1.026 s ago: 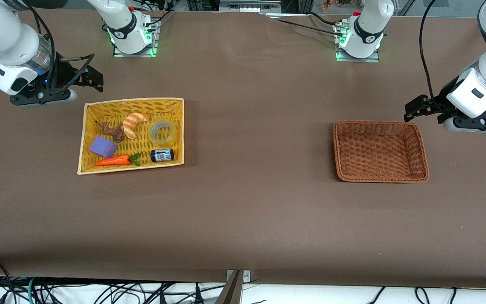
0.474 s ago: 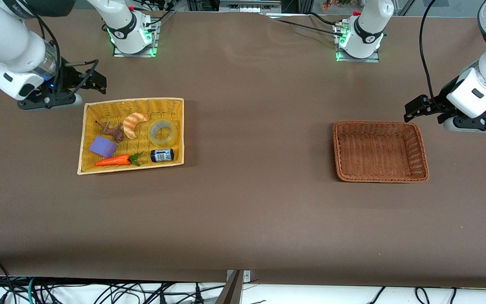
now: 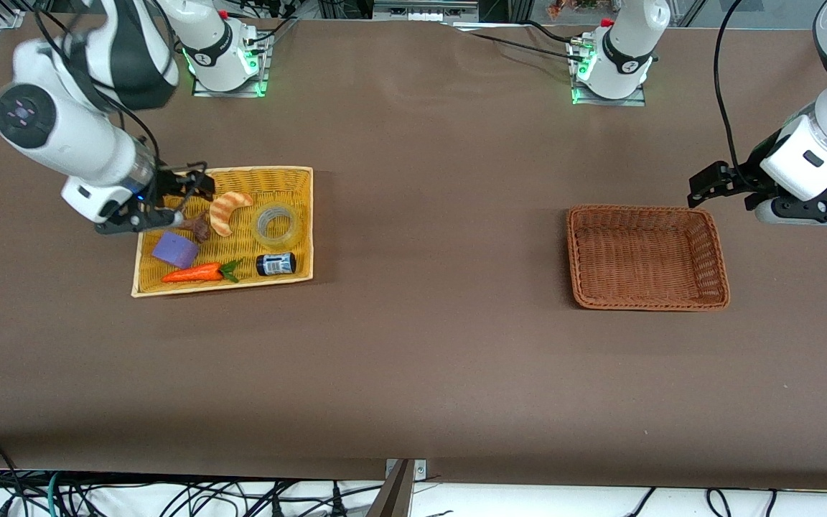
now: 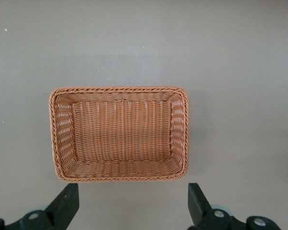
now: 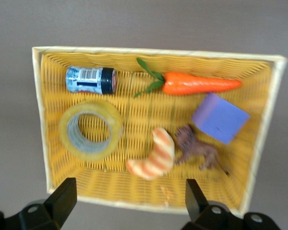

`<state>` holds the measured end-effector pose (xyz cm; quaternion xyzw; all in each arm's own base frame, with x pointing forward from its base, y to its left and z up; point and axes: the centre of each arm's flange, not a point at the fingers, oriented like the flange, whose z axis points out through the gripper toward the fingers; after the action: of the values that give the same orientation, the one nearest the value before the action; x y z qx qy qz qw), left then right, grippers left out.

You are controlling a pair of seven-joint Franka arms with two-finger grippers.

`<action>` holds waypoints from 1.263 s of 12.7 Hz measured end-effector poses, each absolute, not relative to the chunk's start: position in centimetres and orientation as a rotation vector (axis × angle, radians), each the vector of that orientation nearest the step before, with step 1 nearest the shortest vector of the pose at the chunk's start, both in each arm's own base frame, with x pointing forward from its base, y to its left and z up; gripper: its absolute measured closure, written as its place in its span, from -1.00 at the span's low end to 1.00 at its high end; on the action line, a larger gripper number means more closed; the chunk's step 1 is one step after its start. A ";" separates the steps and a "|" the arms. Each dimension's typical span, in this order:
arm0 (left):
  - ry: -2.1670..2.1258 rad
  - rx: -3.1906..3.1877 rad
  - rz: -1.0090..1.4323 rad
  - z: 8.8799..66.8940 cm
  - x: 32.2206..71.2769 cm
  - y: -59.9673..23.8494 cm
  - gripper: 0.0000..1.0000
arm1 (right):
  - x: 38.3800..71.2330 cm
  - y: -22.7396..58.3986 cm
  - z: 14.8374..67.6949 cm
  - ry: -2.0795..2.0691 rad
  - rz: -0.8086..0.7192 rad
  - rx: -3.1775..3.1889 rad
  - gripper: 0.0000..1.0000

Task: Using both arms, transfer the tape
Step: 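Move the right gripper down over the clear tape roll in the tray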

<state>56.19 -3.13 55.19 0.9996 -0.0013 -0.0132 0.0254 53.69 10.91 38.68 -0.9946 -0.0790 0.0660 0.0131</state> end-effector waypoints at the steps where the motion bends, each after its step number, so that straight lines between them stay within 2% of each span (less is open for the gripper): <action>1: -0.004 3.091 -0.040 55.2 56.2 -3.1 -1.00 | 53.7 11.6 36.3 -0.262 0.187 -3.090 -1.00; 8: -0.004 3.091 -0.039 55.2 56.2 -3.1 -1.00 | 53.4 12.4 25.5 -0.261 0.159 -3.041 -1.00; 13: -0.004 3.091 -0.041 55.2 56.2 -3.1 -1.00 | 50.5 12.2 19.8 -0.246 0.179 -3.028 -0.99; 15: -0.004 3.091 -0.041 55.2 56.2 -3.1 -1.00 | 50.0 12.2 19.1 -0.244 0.183 -3.027 -0.89; 16: -0.004 3.091 -0.041 55.2 56.2 -3.1 -1.00 | 50.0 12.2 19.1 -0.243 0.182 -3.028 -0.66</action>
<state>56.21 -3.14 55.21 0.9996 -0.0014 -0.0134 0.0254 50.03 12.15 19.15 -0.9938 -0.0799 0.0598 0.0494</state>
